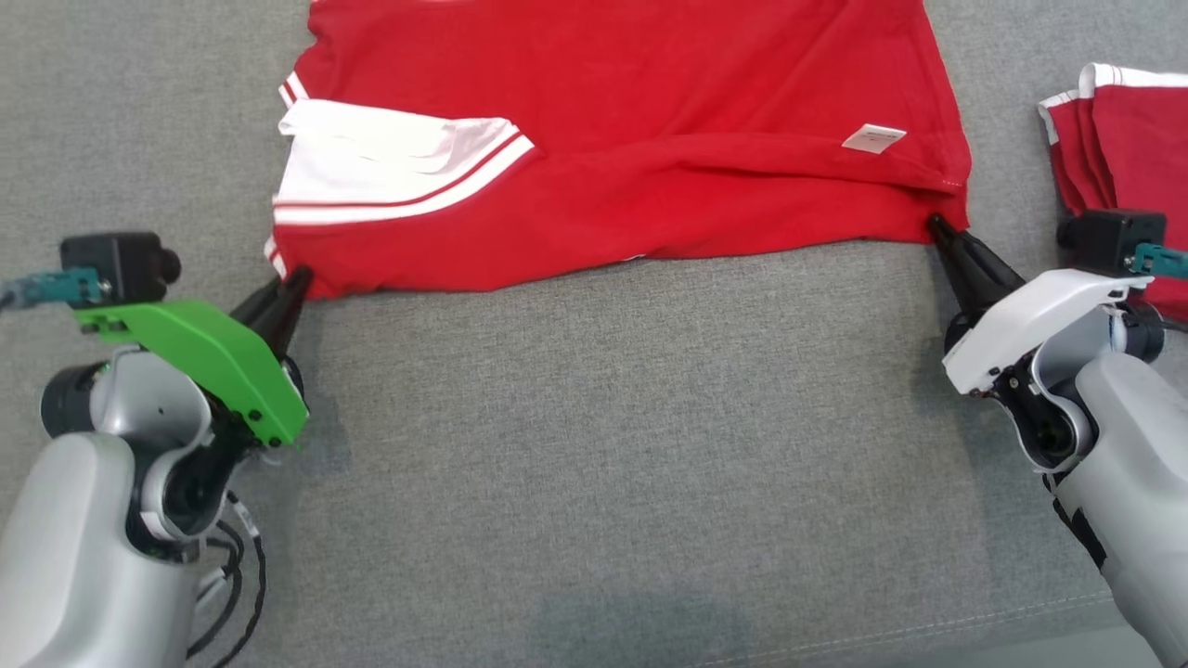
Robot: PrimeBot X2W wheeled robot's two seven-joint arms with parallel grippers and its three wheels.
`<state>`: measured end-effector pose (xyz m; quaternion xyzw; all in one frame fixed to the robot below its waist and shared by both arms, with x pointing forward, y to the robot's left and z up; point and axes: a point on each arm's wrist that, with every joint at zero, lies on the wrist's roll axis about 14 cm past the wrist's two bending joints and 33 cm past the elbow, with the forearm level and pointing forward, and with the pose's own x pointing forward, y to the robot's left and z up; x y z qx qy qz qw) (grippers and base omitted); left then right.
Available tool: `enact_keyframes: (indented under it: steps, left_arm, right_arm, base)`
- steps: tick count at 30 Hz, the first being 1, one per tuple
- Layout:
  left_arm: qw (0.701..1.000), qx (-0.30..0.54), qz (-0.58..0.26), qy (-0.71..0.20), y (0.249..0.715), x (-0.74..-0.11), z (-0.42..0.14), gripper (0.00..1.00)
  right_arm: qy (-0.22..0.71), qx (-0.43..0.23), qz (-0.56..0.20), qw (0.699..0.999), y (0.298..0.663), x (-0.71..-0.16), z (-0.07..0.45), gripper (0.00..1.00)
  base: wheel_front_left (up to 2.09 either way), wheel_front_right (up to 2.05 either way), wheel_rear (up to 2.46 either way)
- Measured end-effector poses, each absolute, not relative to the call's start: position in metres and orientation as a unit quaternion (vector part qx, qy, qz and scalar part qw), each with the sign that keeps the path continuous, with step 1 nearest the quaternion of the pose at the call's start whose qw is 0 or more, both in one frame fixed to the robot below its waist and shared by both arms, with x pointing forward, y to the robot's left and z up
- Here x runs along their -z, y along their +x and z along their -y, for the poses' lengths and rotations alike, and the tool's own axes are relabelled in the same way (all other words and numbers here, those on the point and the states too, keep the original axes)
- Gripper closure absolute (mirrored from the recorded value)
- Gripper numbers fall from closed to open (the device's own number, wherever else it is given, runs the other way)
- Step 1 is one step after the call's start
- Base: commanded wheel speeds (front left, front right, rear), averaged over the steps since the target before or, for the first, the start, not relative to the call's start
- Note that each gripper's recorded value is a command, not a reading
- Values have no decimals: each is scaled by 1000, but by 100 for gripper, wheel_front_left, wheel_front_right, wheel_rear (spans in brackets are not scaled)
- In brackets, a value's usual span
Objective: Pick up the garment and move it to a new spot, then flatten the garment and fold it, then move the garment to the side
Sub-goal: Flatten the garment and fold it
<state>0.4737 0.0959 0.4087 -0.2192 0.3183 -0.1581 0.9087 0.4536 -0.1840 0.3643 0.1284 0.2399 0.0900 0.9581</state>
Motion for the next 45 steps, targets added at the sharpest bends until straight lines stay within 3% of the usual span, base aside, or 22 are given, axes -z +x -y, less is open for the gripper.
enact_keyframes:
  steps: [9, 17, 34, 41, 45]
  left_arm:
    - [920, 182, -246, -245, 499, -479, -104, 100]
    - [919, 194, -224, -262, 493, -509, -105, 100]
    - [898, 129, -256, -334, 428, -466, -110, 100]
    - [875, 81, -262, -399, 397, -451, -113, 100]
    - [873, 63, -289, -387, 376, -432, -115, 100]
  right_arm:
    - [163, -85, -205, 961, 482, -418, 206, 100]
    - [161, -86, -210, 961, 476, -437, 219, 100]
    - [195, -53, -314, 928, 376, -366, 223, 100]
    - [219, -21, -319, 922, 347, -354, 235, 100]
    - [220, -19, -330, 918, 335, -345, 233, 100]
  base:
    - [0, 0, 0]
    - [0, 0, 0]
    - [0, 0, 0]
    - [0, 0, 0]
    - [0, 0, 0]
